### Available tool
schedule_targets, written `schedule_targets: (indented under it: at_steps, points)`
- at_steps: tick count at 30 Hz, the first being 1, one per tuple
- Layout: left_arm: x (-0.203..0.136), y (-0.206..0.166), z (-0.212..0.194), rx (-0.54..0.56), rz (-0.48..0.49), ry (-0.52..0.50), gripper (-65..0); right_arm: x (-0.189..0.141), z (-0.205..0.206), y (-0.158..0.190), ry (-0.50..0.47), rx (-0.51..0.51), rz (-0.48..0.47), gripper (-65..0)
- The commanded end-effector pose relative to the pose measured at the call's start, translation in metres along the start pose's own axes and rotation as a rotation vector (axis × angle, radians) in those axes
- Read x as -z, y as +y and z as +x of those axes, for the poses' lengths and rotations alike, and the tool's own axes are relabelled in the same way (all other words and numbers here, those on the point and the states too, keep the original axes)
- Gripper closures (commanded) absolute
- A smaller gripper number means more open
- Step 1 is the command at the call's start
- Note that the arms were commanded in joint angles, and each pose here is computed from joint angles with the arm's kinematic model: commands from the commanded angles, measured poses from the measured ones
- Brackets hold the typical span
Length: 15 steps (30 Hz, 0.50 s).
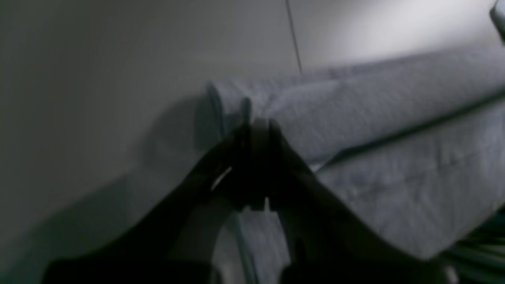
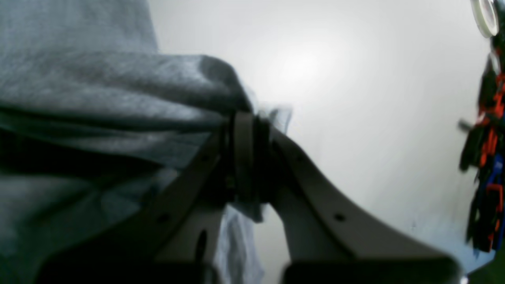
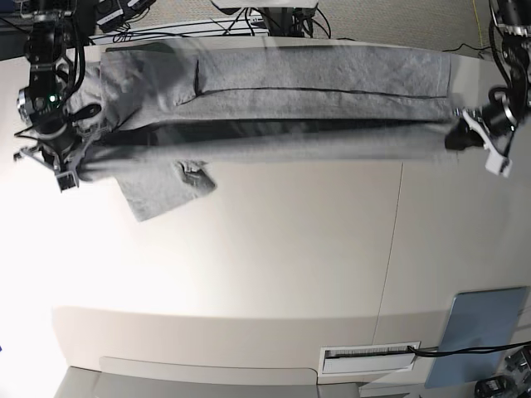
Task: Fold the T-shirt properly
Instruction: 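Fold the held side edge over onto the first fold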
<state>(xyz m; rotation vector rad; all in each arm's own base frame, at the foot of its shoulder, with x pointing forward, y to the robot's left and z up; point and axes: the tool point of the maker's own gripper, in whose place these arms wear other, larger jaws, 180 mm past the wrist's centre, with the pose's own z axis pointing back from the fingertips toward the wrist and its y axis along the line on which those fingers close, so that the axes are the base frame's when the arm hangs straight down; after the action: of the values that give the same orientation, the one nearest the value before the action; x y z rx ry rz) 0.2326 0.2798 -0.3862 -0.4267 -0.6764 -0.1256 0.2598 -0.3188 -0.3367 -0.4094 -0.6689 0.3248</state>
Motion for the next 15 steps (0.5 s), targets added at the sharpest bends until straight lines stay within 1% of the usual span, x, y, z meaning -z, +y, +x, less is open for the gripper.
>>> schedule_targets:
  at_steps: [1,6,10,15]
  points:
    - [-0.008,0.002,0.009,0.013,0.0,-0.026,0.0,-0.004,0.005,-0.014,-0.023,-0.012,-0.046,0.0]
    - [-0.012,0.002,-0.008,-0.008,0.003,-0.009,0.0,-0.007,-0.018,-0.004,0.013,-0.017,-0.027,0.0]
    - [-0.012,0.002,-0.01,-0.005,0.008,-0.001,0.0,-0.01,-0.036,0.001,0.052,-0.013,-0.024,0.0]
    - [-0.012,0.003,-0.011,-0.002,0.011,0.003,0.0,-0.011,-0.047,0.001,0.099,-0.007,-0.03,0.0]
